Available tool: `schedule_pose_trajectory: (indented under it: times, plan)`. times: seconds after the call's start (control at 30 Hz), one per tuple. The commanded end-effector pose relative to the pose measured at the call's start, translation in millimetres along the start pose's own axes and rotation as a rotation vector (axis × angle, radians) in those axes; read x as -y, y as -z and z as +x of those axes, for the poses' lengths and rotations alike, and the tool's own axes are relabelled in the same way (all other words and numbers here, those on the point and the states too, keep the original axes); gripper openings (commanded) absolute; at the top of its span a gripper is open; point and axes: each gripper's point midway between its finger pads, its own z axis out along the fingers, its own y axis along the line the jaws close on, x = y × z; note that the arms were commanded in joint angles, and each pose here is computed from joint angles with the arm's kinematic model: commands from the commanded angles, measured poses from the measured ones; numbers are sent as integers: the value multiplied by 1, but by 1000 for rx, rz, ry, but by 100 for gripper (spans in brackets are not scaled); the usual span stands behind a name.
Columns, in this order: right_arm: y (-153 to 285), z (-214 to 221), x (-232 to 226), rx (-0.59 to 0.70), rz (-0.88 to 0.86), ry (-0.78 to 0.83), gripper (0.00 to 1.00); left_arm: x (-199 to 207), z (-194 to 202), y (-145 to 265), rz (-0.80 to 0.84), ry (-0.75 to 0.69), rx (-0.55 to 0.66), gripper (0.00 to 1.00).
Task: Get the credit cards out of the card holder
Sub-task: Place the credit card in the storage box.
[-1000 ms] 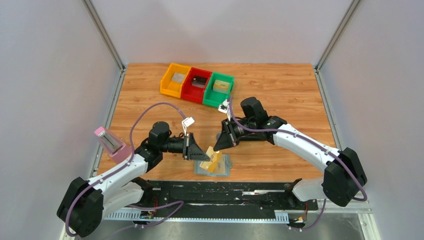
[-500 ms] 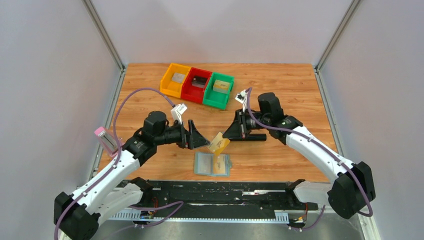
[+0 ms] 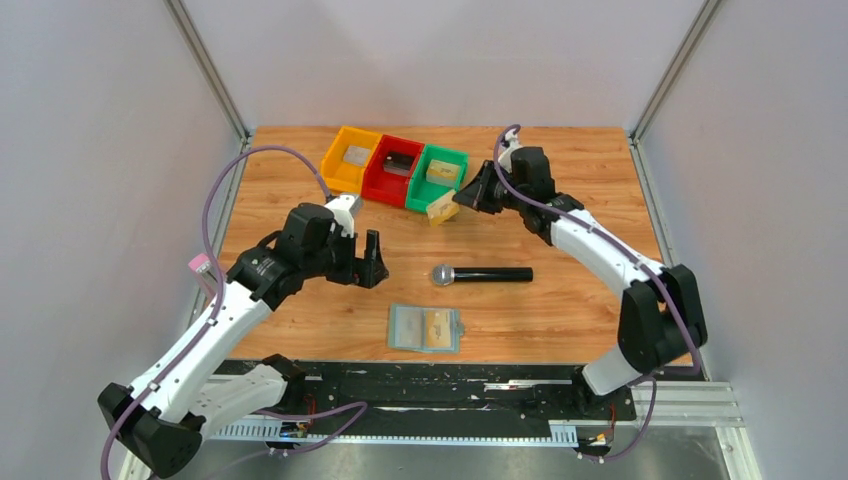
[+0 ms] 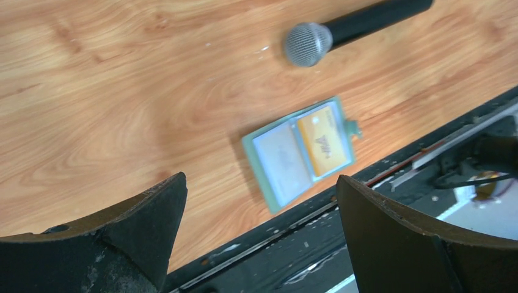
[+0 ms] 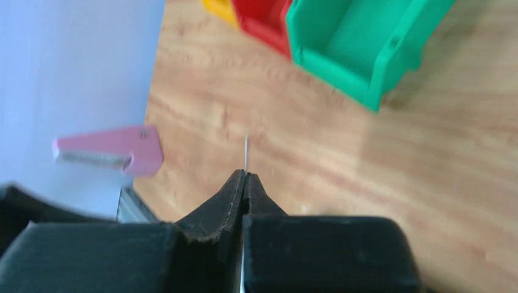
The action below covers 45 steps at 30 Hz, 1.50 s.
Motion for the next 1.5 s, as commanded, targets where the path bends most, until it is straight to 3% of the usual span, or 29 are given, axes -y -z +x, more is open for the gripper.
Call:
schedule_pose_trajectory:
  times: [0.0,0.3,0.57,1.47]
  plan:
    - [-28,-80,-1,278,52,-55,0,-18,3,15,-83,-93,25,100]
    - [-92,-126,42,413,168,-107,0,-21,3,20,-65,-93,149,100]
    - [-121,-146,72,522,230,-170,0,-23,8,17,-69,-93,124,100]
    - [-156,-131,114,490,255,-294,0,-24,7,21,-77,-90,140,100]
